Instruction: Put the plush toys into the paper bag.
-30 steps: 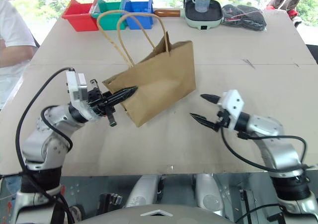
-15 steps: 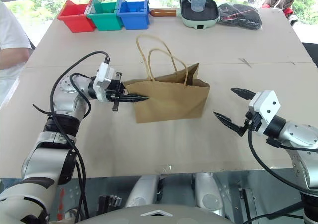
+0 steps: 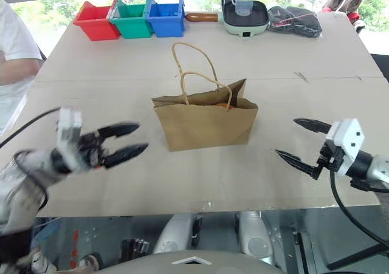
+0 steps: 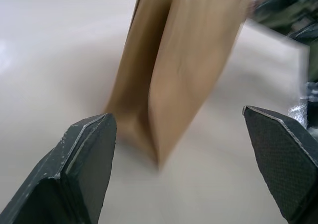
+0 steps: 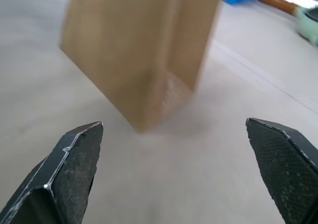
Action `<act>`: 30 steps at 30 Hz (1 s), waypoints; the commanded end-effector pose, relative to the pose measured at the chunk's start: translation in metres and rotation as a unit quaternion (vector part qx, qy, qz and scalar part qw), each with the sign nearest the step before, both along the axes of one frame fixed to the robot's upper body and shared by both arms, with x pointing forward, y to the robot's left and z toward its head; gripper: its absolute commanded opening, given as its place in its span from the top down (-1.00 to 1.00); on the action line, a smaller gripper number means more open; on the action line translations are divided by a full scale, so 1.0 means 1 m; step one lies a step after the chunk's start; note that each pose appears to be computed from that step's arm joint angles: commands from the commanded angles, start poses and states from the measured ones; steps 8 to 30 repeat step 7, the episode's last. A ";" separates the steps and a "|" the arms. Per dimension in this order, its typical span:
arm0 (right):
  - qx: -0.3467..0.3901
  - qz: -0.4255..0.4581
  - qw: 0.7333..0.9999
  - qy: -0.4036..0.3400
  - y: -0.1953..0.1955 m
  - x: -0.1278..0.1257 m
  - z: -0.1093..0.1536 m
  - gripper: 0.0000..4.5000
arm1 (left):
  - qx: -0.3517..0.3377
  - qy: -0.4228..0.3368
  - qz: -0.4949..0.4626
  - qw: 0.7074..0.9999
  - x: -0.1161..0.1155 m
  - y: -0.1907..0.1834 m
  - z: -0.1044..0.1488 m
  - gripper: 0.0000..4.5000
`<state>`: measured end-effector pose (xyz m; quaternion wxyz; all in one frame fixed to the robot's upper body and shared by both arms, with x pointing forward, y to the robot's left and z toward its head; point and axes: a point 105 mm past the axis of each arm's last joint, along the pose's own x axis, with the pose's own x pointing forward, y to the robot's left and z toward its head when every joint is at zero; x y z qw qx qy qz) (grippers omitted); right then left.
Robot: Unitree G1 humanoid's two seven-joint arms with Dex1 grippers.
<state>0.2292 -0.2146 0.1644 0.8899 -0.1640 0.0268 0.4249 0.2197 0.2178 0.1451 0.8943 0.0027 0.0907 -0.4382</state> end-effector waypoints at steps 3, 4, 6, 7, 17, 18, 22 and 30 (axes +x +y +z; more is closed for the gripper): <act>-0.030 -0.025 0.999 0.005 -0.027 -0.017 0.001 -1.00 | 0.013 0.003 0.058 0.998 -0.028 0.022 -0.001 -0.96; -0.032 -0.028 0.999 0.009 -0.028 -0.017 -0.001 -1.00 | 0.011 0.002 0.065 0.998 -0.028 0.022 -0.003 -0.96; -0.034 -0.029 0.999 0.015 -0.029 -0.018 -0.003 -1.00 | 0.005 0.002 0.070 0.998 -0.028 0.021 -0.004 -0.96; -0.036 -0.028 0.999 0.017 -0.028 -0.018 -0.005 -1.00 | 0.014 0.001 0.068 0.998 -0.028 0.020 -0.007 -0.96; -0.036 -0.028 0.999 0.017 -0.028 -0.018 -0.005 -1.00 | 0.014 0.001 0.068 0.998 -0.028 0.020 -0.007 -0.96; -0.036 -0.028 0.999 0.017 -0.028 -0.018 -0.005 -1.00 | 0.014 0.001 0.068 0.998 -0.028 0.020 -0.007 -0.96; -0.036 -0.028 0.999 0.017 -0.028 -0.018 -0.005 -1.00 | 0.014 0.001 0.068 0.998 -0.028 0.020 -0.007 -0.96; -0.036 -0.028 0.999 0.017 -0.028 -0.018 -0.005 -1.00 | 0.014 0.001 0.068 0.998 -0.028 0.020 -0.007 -0.96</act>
